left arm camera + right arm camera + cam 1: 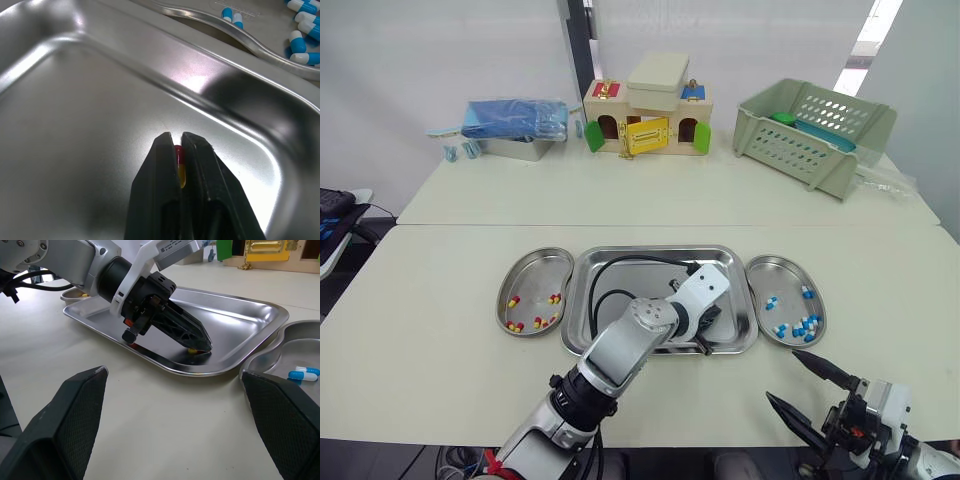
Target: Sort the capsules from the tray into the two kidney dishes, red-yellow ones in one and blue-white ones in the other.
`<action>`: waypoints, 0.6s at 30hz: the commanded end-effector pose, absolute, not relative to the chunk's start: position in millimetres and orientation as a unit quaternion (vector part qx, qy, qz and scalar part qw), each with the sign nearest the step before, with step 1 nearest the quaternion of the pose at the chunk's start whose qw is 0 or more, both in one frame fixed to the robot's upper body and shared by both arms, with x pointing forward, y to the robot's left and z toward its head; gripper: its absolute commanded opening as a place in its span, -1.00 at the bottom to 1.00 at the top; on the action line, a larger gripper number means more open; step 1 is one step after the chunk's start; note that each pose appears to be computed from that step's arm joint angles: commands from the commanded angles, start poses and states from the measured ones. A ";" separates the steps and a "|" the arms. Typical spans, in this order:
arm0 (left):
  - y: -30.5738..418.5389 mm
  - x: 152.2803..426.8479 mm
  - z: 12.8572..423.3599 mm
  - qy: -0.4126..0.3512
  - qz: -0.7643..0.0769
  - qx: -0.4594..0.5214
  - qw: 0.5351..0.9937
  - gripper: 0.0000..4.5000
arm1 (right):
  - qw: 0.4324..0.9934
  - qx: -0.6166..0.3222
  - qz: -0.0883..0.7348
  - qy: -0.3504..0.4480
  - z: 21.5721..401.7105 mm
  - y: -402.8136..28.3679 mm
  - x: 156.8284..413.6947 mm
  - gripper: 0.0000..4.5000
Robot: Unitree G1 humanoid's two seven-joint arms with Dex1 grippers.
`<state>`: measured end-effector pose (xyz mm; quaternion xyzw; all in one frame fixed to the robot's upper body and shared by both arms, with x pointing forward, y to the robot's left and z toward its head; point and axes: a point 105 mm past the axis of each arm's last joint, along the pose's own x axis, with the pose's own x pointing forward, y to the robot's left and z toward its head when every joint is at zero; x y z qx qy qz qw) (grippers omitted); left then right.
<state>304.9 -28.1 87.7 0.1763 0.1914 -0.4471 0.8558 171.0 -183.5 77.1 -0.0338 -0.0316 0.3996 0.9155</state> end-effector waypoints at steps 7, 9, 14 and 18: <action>-24.3 304.8 95.2 0.190 -0.457 0.155 0.855 -0.87 | 0.910 -0.043 0.409 -0.047 87.2 -177.5 171.4 1.00; -18.6 310.9 105.1 0.185 -0.462 0.143 0.855 -0.87 | 0.910 -0.043 0.409 -0.047 87.5 -177.3 171.7 1.00; 4.6 332.0 131.4 0.161 -0.458 0.135 0.864 -0.87 | 0.909 -0.044 0.412 -0.047 88.6 -176.2 173.8 1.00; 26.9 341.6 155.8 0.139 -0.464 0.125 0.866 -0.87 | 0.908 -0.044 0.414 -0.050 89.6 -174.5 174.8 1.00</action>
